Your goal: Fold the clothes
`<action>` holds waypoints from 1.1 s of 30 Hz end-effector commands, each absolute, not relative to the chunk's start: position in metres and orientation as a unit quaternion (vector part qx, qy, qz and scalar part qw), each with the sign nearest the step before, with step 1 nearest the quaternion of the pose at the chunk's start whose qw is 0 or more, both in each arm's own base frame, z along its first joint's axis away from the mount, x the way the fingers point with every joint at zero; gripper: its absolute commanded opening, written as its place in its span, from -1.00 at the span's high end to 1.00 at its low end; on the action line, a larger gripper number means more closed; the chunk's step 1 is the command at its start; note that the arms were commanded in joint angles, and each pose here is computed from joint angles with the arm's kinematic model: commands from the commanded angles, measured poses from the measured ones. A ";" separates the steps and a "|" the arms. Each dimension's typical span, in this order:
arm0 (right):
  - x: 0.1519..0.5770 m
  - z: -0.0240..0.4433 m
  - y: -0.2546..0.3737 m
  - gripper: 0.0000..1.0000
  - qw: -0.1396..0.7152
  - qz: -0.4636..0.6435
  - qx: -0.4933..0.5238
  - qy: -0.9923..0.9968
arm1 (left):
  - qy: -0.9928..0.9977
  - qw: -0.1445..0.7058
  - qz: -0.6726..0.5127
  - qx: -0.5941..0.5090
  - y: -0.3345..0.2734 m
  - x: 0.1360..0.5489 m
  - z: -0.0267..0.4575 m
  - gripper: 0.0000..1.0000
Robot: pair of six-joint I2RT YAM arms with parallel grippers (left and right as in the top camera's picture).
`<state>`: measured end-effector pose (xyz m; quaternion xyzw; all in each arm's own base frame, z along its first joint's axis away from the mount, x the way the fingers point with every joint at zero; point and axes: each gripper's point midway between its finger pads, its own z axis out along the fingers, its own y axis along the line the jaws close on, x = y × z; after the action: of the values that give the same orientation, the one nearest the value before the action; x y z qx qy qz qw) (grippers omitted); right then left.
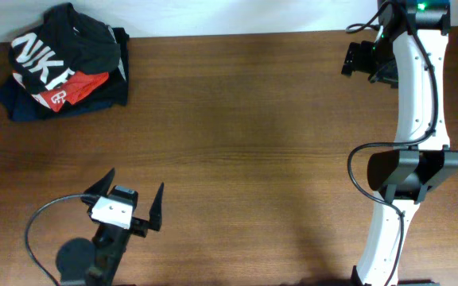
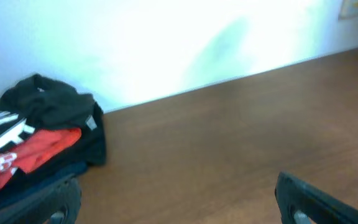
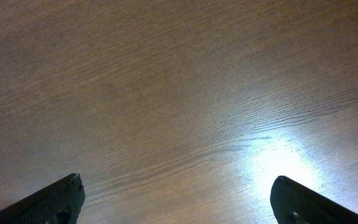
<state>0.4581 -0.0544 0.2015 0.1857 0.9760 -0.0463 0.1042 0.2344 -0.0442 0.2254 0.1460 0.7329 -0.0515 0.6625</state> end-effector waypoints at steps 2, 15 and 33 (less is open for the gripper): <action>0.456 0.218 -0.058 -0.97 0.126 -0.048 0.194 0.972 | 0.710 0.699 -0.060 0.057 -0.026 0.238 0.205 -0.98; 0.456 0.218 -0.058 -0.97 0.126 -0.048 0.194 0.972 | 0.730 0.678 -0.037 -0.082 0.014 0.245 0.156 -0.98; 0.456 0.218 -0.058 -0.98 0.125 -0.048 0.195 0.972 | 0.730 0.678 -0.037 -0.082 0.014 0.245 0.156 -0.98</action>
<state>0.4580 -0.0544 0.2015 0.1855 0.9760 -0.0464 0.1040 0.2458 0.0105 0.1583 -0.0764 0.7308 -0.0453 0.6768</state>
